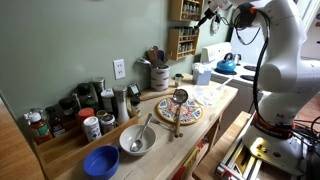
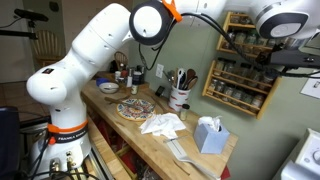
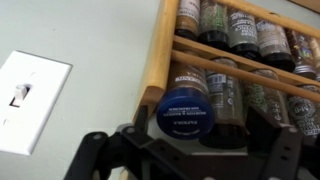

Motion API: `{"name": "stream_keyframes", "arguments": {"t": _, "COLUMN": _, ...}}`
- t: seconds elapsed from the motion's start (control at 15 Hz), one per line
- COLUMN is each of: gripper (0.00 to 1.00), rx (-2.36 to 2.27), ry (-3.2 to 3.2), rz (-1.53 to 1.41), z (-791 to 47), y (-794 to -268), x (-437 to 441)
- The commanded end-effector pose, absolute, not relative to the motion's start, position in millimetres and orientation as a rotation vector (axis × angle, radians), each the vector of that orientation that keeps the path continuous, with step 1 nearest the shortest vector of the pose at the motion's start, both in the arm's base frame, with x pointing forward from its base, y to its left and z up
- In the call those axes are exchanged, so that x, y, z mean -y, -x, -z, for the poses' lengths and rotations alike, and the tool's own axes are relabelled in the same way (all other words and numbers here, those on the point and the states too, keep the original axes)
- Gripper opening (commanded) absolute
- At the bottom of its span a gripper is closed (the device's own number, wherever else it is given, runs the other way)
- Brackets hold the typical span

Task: Move a bottle from the bottom rack to the counter

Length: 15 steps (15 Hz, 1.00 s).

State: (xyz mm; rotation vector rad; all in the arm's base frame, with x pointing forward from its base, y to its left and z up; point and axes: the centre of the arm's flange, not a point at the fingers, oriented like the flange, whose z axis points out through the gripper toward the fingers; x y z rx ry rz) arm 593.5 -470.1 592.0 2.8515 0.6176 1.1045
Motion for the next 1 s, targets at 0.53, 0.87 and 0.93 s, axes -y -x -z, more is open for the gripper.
{"name": "stream_keyframes", "arguments": {"t": 0.53, "gripper": 1.00, "rx": -0.601, "ry": -2.882, "rz": -1.166, "z": -583, "y": -598, "x": 484}}
{"name": "stream_keyframes", "arguments": {"t": 0.87, "gripper": 1.00, "rx": -0.642, "ry": -2.901, "rz": -1.155, "z": -585, "y": -592, "x": 484}}
{"name": "stream_keyframes", "arguments": {"t": 0.93, "gripper": 0.96, "rx": -0.646, "ry": -2.904, "rz": -1.155, "z": -585, "y": -591, "x": 484}}
